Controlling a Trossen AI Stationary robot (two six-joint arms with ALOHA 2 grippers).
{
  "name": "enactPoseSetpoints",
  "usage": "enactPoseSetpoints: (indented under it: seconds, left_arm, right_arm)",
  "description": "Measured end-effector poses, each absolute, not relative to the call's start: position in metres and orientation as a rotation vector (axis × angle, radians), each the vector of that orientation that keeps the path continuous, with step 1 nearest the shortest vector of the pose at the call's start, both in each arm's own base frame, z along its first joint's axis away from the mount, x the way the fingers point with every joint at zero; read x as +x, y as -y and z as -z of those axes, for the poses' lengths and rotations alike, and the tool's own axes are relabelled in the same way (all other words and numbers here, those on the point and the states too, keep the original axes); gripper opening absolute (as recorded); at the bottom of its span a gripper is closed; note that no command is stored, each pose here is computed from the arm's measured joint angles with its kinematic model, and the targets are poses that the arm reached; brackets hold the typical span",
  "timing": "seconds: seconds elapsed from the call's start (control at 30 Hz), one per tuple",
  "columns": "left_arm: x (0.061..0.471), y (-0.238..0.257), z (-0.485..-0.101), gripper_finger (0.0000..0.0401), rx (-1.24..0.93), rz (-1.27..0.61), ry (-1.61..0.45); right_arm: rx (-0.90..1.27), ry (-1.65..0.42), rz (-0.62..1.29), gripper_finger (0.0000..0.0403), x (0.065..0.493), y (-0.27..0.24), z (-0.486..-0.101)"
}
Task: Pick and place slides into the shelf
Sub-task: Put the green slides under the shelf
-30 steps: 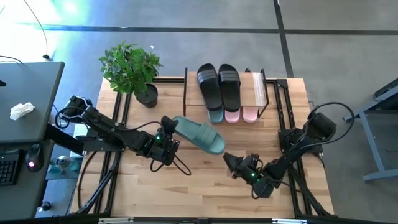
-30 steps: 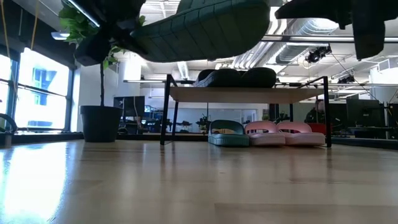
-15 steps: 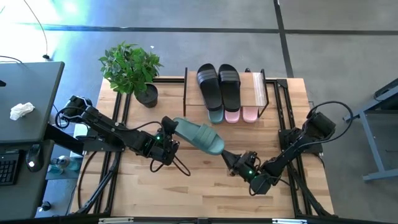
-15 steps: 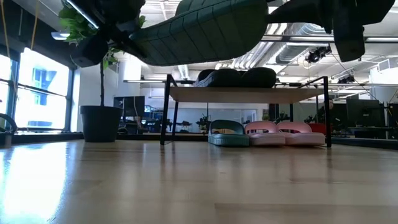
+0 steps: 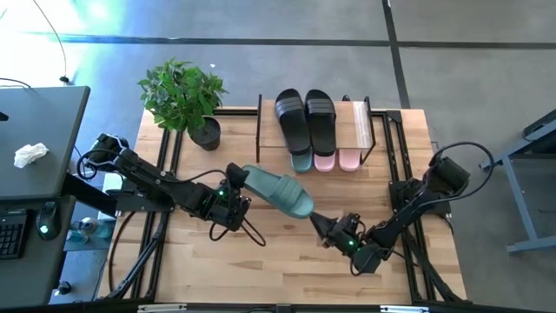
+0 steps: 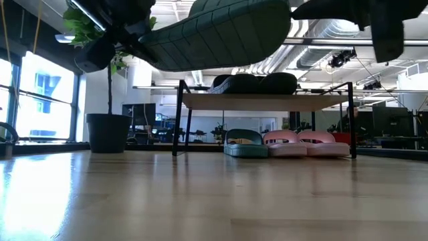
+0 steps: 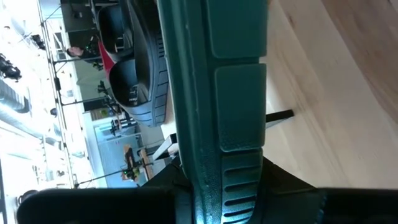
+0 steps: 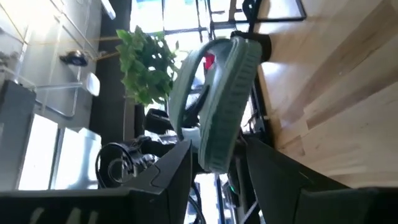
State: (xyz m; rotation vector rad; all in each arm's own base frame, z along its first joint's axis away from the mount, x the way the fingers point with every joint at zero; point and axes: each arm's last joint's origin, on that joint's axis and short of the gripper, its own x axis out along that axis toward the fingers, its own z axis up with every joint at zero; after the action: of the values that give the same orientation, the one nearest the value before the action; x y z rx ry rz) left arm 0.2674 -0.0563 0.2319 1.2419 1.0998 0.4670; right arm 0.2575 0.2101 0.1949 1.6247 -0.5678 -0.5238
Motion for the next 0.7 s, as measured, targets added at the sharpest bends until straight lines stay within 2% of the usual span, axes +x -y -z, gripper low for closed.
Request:
enactPoseSetpoints:
  seconds: [0.43, 0.53, 0.7]
  left_arm:
    - [0.267, 0.056, -0.232, 0.0051, 1.242, -0.467, -1.103]
    - [0.267, 0.056, -0.232, 0.0051, 1.245, -0.469, -1.106]
    - [0.267, 0.055, -0.232, 0.0051, 1.246, -0.477, -1.104]
  right_arm:
    - [1.610, 0.547, 0.542, 0.0136, 0.286, -0.177, -0.194]
    - [1.605, 0.549, 0.549, 0.0108, 0.289, -0.173, -0.194]
    - [1.581, 0.549, 0.561, 0.0029, 0.290, -0.171, -0.194]
